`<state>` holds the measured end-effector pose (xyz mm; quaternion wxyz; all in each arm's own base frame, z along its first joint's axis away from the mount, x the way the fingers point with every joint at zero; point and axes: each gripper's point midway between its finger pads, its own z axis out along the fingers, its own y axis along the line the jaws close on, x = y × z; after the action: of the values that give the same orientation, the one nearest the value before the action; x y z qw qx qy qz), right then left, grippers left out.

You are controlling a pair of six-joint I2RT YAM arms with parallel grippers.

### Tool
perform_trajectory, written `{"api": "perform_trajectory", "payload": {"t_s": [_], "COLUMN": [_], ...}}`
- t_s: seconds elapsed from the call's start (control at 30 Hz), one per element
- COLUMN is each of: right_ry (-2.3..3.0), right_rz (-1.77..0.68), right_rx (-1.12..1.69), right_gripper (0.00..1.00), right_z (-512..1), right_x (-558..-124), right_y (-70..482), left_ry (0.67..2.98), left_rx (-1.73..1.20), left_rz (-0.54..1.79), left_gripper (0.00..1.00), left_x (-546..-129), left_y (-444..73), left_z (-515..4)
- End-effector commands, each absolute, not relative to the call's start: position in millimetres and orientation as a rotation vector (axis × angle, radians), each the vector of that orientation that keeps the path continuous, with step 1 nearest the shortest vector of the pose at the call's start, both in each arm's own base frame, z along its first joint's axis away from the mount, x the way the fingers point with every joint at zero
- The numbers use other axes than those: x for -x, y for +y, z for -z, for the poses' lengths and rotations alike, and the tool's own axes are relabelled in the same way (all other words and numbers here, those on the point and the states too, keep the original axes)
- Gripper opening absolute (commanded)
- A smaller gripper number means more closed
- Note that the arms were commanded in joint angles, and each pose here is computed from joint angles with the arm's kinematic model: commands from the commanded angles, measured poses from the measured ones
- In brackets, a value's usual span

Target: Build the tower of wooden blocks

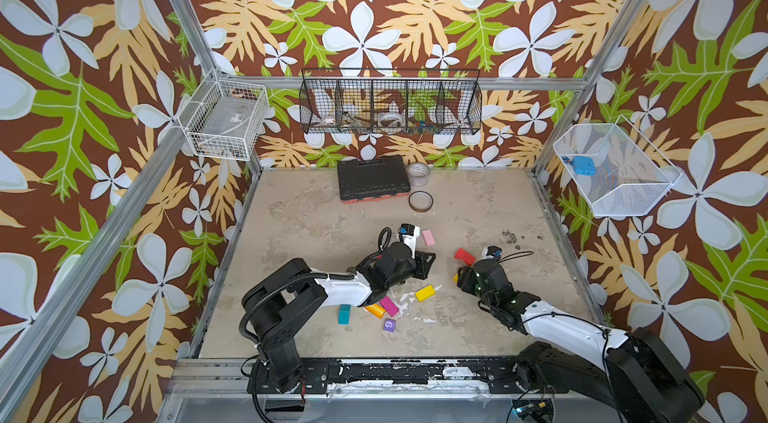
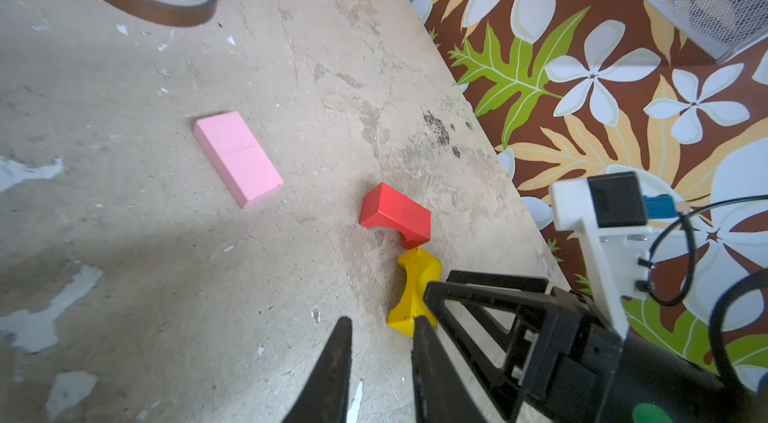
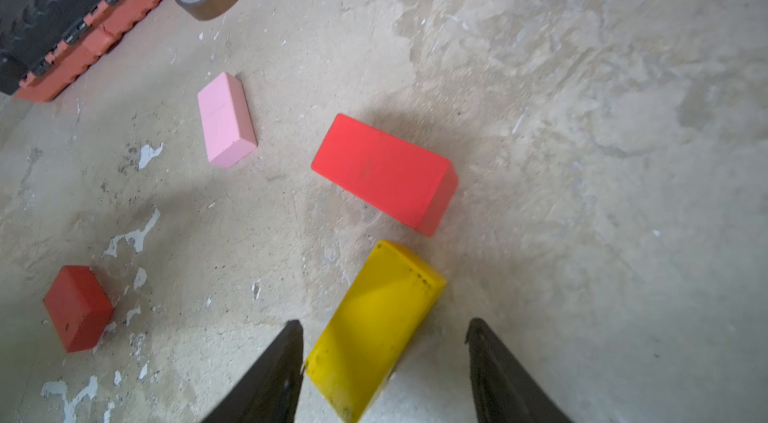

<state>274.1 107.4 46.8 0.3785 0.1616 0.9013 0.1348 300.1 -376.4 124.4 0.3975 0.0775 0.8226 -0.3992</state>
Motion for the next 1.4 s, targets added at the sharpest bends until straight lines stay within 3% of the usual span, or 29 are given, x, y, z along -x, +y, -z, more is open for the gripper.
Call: {"api": "perform_trajectory", "payload": {"t_s": [0.0, 0.43, 0.63, 0.8, 0.87, 1.37], "right_ry": [2.295, 2.387, 2.431, 2.427, 2.419, 2.413], "right_rz": [-0.299, -0.258, -0.164, -0.087, -0.092, -0.036], "right_rx": [-0.415, -0.277, -0.159, -0.178, -0.179, -0.204], "right_gripper": [0.61, 0.39, 0.35, 0.59, 0.63, 0.64], "right_z": [-47.6, -35.4, -32.1, -30.0, -33.2, -31.1], "right_x": [-278.3, -291.5, -297.2, -295.5, -293.1, -276.4], "right_y": [107.4, 130.9, 146.5, 135.5, 133.9, 114.5], "left_ry": [2.02, 2.006, 2.011, 2.013, 2.014, 2.016], "left_rx": [-0.183, -0.197, -0.201, -0.202, -0.202, -0.199], "left_rz": [0.972, 0.961, 0.956, 0.955, 0.955, 0.944], "left_gripper": [0.28, 0.28, 0.28, 0.28, 0.28, 0.28], "left_x": [-306.5, -306.8, -306.9, -307.1, -307.1, -309.1], "left_y": [-369.6, -368.6, -369.0, -369.7, -369.8, -369.4], "left_z": [-139.1, -144.8, -142.8, -142.3, -142.1, -141.4]}}
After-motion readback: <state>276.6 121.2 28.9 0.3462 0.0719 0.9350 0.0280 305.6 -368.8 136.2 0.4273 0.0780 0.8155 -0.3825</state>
